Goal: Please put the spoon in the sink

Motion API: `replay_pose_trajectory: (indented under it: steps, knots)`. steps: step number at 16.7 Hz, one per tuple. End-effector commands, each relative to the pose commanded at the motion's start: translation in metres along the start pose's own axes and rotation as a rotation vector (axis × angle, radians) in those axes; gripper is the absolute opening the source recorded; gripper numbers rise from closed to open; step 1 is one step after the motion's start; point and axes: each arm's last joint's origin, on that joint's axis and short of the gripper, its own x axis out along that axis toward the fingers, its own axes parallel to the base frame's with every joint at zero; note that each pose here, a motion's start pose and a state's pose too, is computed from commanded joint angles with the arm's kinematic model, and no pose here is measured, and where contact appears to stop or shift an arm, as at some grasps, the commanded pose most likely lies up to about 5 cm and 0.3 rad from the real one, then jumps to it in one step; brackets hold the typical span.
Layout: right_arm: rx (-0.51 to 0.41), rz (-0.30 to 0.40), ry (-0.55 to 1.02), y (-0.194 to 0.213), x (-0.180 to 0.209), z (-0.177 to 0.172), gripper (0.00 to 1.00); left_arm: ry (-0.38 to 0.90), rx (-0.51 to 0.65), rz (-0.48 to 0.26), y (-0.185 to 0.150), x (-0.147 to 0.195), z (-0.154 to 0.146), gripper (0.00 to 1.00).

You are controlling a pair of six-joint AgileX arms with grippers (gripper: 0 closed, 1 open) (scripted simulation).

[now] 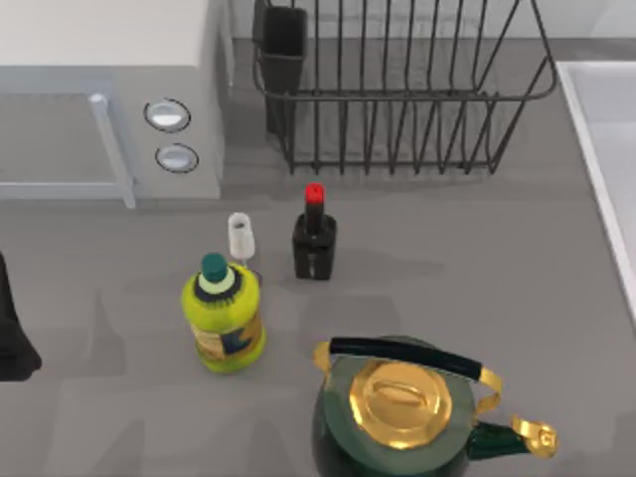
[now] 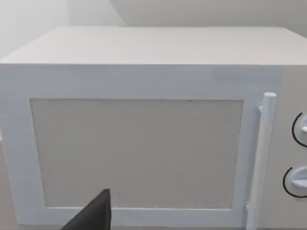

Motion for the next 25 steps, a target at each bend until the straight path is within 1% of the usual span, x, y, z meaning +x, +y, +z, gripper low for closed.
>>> replay_pose_trajectory:
  steps: [2, 3, 5, 7, 12, 15, 22, 25]
  knots:
    - [0.0, 0.0, 0.0, 0.0, 0.0, 0.0, 0.0, 0.0, 0.0, 0.0, 0.0, 0.0, 0.0, 1.0]
    - [-0.002, 0.0, -0.036, 0.001, -0.022, 0.002, 0.0, 0.0, 0.0, 0.0, 0.0, 0.0, 0.0, 1.0]
    - [0.001, 0.001, -0.038, 0.001, -0.025, 0.004, 0.0, 0.0, 0.0, 0.0, 0.0, 0.0, 0.0, 1.0]
    - [0.0, 0.002, -0.042, 0.003, -0.038, 0.008, 0.0, 0.0, 0.0, 0.0, 0.0, 0.0, 0.0, 1.0]
    - [0.001, -0.01, -0.006, 0.002, -0.091, 0.006, 0.0, 0.0, 0.0, 0.0, 0.0, 0.0, 0.0, 1.0]
    - [-0.001, -0.002, -0.03, 0.001, -0.118, 0.003, 0.0, 0.0, 0.0, 0.0, 0.0, 0.0, 0.0, 1.0]
    - [0.001, -0.002, -0.029, 0.002, -0.121, 0.004, 0.0, 0.0, 0.0, 0.0, 0.0, 0.0, 0.0, 1.0]
    - [0.008, -0.011, -0.003, 0.012, -0.126, 0.022, 0.0, 0.0, 0.0, 0.0, 0.0, 0.0, 0.0, 1.0]
